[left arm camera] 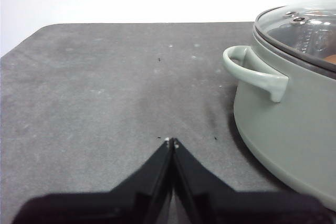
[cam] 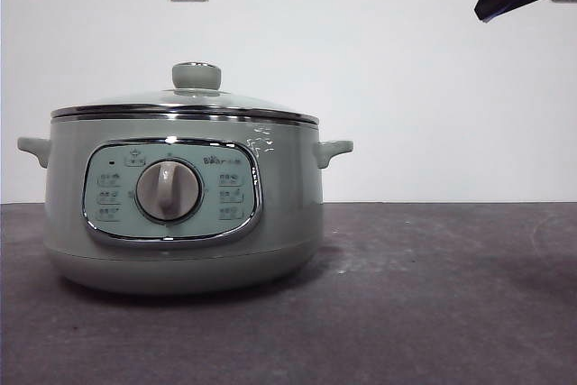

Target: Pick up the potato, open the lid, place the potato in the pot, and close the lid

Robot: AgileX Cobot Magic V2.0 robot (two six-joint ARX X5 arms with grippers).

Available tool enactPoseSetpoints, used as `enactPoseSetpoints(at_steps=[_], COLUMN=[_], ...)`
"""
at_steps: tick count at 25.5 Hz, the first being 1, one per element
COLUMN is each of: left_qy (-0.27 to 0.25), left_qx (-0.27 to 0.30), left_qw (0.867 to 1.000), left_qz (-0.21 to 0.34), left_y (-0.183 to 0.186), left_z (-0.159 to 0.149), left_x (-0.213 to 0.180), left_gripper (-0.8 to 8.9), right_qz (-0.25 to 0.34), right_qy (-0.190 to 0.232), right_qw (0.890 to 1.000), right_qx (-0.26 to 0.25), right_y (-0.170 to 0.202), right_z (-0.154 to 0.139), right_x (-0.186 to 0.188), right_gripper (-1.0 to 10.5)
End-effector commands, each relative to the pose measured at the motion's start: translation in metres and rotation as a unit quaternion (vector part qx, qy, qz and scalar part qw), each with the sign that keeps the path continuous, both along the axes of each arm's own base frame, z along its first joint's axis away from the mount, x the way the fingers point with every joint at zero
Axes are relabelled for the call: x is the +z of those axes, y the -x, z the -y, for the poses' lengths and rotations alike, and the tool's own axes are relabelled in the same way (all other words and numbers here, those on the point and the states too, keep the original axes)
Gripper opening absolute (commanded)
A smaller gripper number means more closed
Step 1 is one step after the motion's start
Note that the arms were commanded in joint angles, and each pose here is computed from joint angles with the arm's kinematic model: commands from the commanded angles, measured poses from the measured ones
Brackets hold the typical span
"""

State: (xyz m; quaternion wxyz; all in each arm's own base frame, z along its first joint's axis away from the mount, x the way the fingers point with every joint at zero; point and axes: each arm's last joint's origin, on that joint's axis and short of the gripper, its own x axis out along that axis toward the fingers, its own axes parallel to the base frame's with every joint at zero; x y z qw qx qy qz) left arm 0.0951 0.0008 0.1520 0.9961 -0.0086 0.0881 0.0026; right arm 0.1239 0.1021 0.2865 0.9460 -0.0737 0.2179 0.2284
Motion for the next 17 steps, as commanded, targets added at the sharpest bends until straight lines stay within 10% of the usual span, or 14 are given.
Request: enactPoseSetpoints(at_steps=[1, 9, 17], left_qy=[-0.005, -0.005, -0.005], left_qx=[0.002, 0.003, 0.003], left_qw=[1.0, 1.0, 1.0], left_qz=[-0.005, -0.004, -0.004], left_y=[-0.001, -0.001, -0.001], left_z=[0.0, 0.0, 0.0], left_x=[-0.005, -0.005, -0.005], left_gripper=[-0.01, -0.01, -0.01], right_qz=[0.035, 0.108, 0.163], right_qy=[0.021, -0.086, -0.092], right_qw=[0.999, 0.99, 0.979], right_qx=[-0.024, -0.038, -0.075], right_y=[0.007, 0.019, 0.03], right_z=[0.016, 0.073, 0.084], right_x=[0.006, -0.037, -0.093], right_gripper=[0.0, 0.0, 0.0])
